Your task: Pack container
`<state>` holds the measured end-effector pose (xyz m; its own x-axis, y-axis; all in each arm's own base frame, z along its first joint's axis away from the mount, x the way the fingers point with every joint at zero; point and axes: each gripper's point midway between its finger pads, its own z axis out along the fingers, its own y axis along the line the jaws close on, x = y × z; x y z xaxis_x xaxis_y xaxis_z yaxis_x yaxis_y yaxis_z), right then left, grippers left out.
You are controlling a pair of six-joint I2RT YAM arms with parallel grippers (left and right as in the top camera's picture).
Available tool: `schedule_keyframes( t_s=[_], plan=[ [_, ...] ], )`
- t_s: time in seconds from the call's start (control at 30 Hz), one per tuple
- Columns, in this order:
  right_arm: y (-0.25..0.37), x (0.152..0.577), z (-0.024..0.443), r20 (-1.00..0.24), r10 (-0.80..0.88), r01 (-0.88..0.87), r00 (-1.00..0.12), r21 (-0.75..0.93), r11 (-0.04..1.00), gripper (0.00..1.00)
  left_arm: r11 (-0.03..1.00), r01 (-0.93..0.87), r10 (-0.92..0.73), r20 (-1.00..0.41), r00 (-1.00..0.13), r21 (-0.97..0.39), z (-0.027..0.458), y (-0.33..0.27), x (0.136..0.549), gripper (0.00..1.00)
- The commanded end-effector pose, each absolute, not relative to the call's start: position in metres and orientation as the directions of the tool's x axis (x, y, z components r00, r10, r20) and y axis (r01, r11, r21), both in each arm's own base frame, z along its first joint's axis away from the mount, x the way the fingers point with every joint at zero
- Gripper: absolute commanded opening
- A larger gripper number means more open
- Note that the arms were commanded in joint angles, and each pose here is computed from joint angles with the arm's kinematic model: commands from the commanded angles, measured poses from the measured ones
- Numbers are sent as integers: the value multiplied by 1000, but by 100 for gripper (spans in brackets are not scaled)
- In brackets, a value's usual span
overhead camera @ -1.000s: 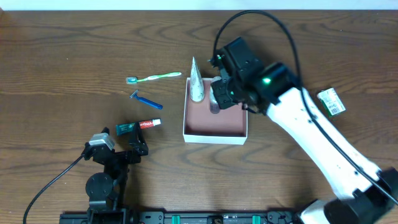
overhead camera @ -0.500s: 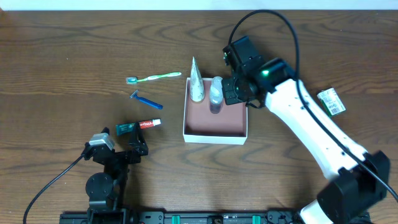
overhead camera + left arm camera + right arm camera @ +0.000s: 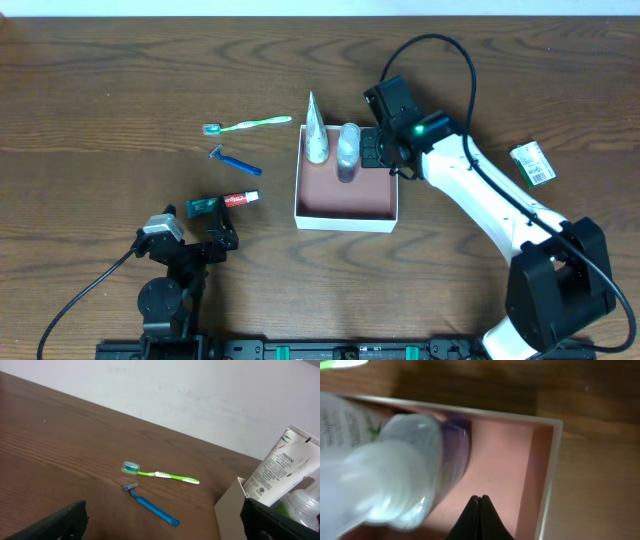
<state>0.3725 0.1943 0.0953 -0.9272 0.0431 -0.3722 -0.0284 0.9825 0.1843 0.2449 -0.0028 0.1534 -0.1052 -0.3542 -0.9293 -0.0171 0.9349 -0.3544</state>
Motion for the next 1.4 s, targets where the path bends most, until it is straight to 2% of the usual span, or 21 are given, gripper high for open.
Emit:
schedule_keyframes(
  t_s=[0.0, 0.5, 1.37],
  plan=[
    [195, 372, 83, -340, 125, 33, -932, 263, 964, 1, 936, -22, -350, -924, -156, -351, 137, -5, 244, 98],
    [204, 384, 77, -360, 209, 63, -909, 377, 924, 1, 936, -22, -350, -924, -156, -351, 137, -5, 244, 98],
    [233, 394, 96, -394, 182, -43, -901, 499, 866, 3, 936, -22, -350, -924, -156, -351, 137, -5, 244, 98]
  ],
)
